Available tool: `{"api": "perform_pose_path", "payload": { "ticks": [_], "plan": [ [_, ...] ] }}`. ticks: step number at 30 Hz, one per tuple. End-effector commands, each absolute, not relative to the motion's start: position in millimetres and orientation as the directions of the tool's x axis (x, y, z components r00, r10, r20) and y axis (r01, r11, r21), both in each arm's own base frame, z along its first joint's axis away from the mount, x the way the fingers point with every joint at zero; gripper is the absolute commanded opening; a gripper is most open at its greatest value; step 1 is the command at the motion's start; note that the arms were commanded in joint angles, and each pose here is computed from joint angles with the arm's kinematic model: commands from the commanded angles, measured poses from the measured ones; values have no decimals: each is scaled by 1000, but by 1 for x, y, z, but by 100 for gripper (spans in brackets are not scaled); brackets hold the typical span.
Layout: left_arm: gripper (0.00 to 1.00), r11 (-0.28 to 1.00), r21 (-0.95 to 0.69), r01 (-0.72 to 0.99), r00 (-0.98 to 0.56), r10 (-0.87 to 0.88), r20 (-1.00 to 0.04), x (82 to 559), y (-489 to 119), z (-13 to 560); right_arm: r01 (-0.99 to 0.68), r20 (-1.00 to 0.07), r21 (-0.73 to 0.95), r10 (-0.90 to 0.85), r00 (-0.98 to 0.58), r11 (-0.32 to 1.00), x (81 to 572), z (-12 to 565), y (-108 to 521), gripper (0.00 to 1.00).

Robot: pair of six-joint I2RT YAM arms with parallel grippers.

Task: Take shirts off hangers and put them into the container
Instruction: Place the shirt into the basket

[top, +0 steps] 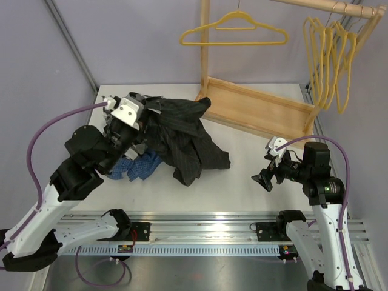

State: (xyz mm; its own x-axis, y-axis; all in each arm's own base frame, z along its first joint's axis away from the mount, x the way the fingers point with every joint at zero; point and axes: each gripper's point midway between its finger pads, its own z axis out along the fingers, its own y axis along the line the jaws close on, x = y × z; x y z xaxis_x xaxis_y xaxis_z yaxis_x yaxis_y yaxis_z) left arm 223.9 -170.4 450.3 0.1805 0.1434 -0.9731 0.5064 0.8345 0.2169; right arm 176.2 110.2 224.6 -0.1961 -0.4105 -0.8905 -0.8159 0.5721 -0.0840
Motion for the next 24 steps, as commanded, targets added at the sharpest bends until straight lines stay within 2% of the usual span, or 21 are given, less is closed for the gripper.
{"api": "perform_pose_path", "payload": {
  "ticks": [1, 9, 11, 13, 18, 24],
  "plan": [
    [0, 940, 136, 312, 307, 36, -951, 229, -128, 532, -801, -894, -101, -407, -187, 591, 183, 227, 108, 99],
    [0, 990, 66, 124, 454, 2, -891, 239, -93, 640, -803, -894, -95, -405, -192, 589, 184, 226, 108, 99],
    [0, 993, 85, 77, 453, 41, -891, 257, -99, 649, -802, -894, -96, -405, -190, 589, 183, 227, 108, 99],
    [0, 997, 59, 51, 499, 26, -866, 255, -88, 676, -804, -895, -92, -404, -192, 587, 183, 226, 108, 99],
    [0, 998, 62, 20, 531, 42, -846, 269, -93, 702, -805, -894, -94, -405, -190, 585, 182, 226, 109, 99],
    [0, 972, 20, -236, 590, 159, -792, 259, -38, 737, -811, -894, -89, -406, -191, 578, 182, 226, 110, 99]
  ]
}}
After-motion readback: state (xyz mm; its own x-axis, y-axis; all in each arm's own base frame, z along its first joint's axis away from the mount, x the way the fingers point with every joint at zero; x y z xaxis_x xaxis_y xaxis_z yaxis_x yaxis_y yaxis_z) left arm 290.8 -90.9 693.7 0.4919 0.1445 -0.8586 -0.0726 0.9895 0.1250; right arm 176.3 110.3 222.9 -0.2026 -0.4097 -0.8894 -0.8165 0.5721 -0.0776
